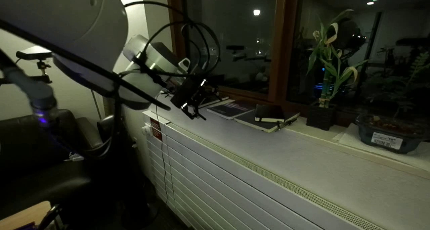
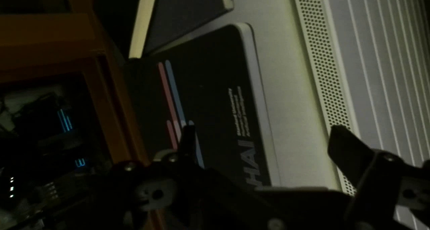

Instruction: Change the position of the object

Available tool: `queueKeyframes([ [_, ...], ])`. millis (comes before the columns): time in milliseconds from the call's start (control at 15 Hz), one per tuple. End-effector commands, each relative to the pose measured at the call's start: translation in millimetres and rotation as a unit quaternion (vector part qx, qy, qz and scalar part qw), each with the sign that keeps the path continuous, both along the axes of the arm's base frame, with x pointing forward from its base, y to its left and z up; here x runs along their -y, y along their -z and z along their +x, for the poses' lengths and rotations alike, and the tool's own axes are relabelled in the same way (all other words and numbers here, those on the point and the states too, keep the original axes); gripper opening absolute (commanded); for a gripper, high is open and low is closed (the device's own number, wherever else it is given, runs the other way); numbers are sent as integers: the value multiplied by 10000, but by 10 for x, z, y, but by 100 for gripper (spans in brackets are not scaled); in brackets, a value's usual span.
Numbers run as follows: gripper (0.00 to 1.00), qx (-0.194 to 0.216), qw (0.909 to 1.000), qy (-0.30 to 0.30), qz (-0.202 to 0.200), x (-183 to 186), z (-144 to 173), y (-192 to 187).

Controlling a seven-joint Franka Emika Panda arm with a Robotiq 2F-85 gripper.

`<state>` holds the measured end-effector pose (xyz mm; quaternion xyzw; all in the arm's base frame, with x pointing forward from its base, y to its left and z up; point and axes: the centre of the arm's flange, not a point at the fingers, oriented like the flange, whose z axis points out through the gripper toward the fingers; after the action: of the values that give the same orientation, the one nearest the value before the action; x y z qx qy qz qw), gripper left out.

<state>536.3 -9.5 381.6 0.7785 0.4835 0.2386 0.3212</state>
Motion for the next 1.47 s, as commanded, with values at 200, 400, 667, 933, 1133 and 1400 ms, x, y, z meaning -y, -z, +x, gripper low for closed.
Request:
queueKeyframes([
  [200, 100, -622, 9946, 511, 661, -389, -371, -555],
  [400, 100, -904, 9862, 761, 1162, -595, -437, -772],
  [667, 100, -1234, 9693, 1090, 1824, -945, -578, -1001],
  [933, 100, -1420, 9521, 1349, 2349, -1375, -775, -1225],
  [1133, 100, -1444, 9403, 1556, 2661, -1703, -930, -1354],
  [1400, 100, -1406, 9235, 1964, 2981, -2067, -1073, -1479],
])
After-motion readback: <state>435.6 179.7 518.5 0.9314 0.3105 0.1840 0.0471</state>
